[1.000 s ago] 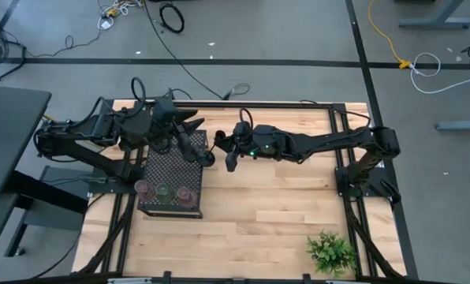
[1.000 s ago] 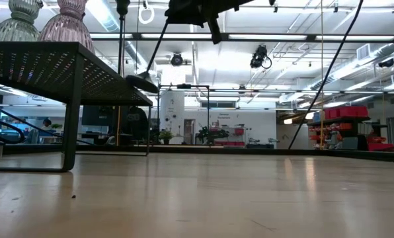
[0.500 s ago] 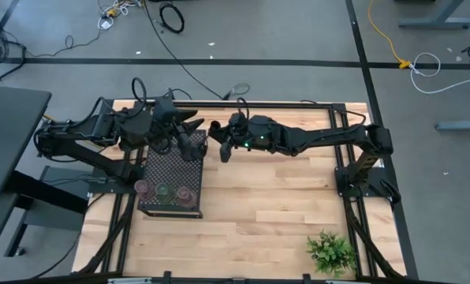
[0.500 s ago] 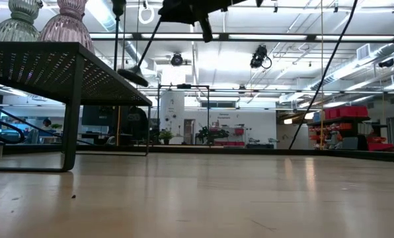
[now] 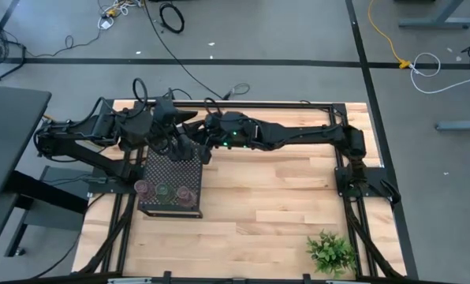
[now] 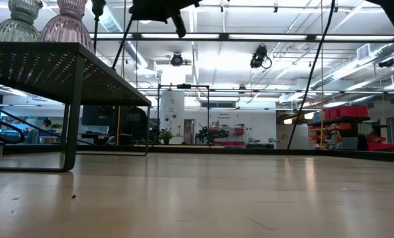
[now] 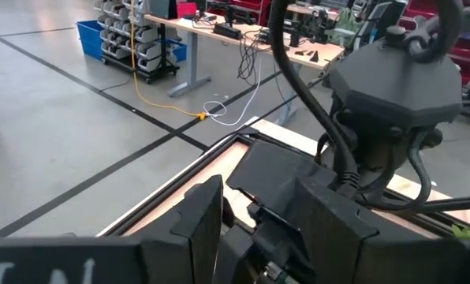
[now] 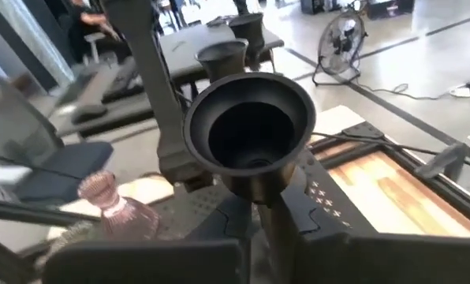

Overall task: Pick & Place candle stick holders
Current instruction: Put the black candle holder on the shelf

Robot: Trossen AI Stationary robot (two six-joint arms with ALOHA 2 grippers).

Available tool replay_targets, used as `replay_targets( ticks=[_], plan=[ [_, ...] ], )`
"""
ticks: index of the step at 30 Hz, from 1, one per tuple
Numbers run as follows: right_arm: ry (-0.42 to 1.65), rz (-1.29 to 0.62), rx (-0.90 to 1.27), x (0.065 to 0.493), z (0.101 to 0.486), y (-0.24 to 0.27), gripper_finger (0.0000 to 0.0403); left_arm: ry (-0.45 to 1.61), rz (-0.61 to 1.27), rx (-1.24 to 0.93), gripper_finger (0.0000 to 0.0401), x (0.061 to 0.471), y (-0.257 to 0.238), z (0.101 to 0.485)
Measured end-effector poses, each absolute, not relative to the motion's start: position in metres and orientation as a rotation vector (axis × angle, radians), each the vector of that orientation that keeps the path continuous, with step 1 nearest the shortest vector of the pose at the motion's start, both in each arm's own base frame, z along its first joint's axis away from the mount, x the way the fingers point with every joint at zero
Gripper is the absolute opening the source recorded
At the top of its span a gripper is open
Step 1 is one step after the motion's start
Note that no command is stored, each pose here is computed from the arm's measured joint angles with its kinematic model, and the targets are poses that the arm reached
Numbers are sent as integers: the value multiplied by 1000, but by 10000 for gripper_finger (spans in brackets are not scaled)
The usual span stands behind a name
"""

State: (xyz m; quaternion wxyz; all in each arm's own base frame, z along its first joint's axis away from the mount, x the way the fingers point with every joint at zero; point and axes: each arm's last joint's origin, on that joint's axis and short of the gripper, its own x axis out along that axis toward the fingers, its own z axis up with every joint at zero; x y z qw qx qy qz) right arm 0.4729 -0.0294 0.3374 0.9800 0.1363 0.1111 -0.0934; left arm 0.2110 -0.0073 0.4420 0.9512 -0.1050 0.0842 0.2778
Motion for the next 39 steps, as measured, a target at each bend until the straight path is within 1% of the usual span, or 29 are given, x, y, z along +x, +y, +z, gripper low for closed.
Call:
replay_targets(
  ticks=[4,9,28,34,39],
  plan=[
    [286,-243,246,470,335,-36,13,183,550,-213,162,211,-8,441],
    [287,-264,240,468,337,-41,11,184,547,-213,162,211,-8,441],
    [288,-250,251,467,336,-49,12,187,549,-212,162,211,-8,441],
    [289,-252,248,467,336,-50,42,187,549,-212,162,211,-8,441],
    [289,-252,248,467,336,-50,48,186,549,-212,162,211,-8,441]
  ],
)
